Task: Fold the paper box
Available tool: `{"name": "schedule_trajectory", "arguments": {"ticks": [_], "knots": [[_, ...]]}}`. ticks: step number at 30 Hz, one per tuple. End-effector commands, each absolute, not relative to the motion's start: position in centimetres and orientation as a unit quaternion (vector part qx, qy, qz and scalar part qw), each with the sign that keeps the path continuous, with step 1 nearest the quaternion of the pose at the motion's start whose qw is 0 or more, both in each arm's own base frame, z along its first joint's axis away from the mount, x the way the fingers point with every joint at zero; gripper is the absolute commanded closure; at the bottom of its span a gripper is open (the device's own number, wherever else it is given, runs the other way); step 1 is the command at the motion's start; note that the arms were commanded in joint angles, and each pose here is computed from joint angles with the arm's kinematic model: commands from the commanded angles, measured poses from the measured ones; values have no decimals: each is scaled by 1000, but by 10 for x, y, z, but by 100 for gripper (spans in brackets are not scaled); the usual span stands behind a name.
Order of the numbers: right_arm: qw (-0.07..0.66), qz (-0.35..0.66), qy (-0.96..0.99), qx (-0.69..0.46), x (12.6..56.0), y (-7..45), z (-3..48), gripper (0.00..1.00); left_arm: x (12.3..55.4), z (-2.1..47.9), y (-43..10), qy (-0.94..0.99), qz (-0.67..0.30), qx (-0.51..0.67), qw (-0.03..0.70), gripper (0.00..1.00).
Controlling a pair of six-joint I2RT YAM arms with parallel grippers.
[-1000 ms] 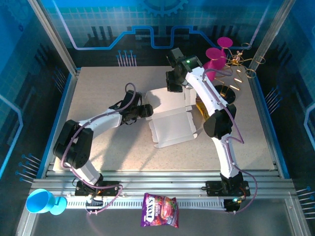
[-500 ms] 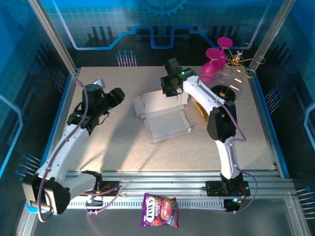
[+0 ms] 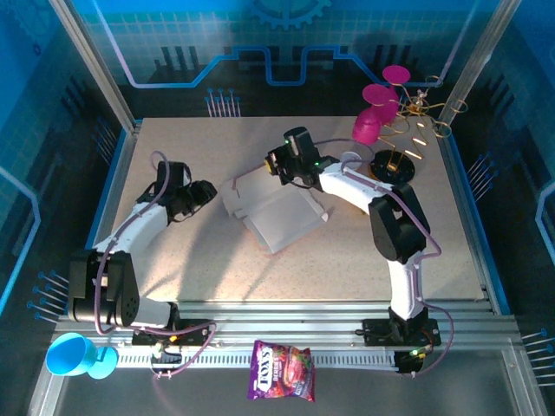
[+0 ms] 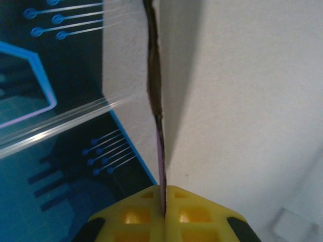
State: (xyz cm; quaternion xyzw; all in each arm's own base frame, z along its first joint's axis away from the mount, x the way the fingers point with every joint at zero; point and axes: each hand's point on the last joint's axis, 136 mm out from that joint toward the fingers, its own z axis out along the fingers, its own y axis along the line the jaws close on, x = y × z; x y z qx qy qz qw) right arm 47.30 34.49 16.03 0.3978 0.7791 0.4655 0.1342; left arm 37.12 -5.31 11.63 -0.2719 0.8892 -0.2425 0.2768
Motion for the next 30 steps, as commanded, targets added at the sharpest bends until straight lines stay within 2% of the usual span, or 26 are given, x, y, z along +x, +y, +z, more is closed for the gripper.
{"name": "schedule_trajectory", "arguments": {"ticks": [1, 4, 9, 16, 30], "knots": [[166, 541, 761, 318, 476, 353, 207, 100, 379, 125, -63, 888, -265, -221, 304, 63], [177, 563, 755, 285, 475, 354, 204, 100, 376, 119, -69, 897, -258, -196, 300, 67], [183, 596, 740, 253, 477, 355, 184, 100, 368, 104, -68, 909, -237, -187, 287, 67], [222, 650, 697, 205, 486, 354, 184, 100, 360, 91, -78, 923, -217, -153, 278, 70], [193, 670, 693, 184, 488, 347, 157, 100, 362, 83, -89, 936, -177, -66, 299, 73]]}}
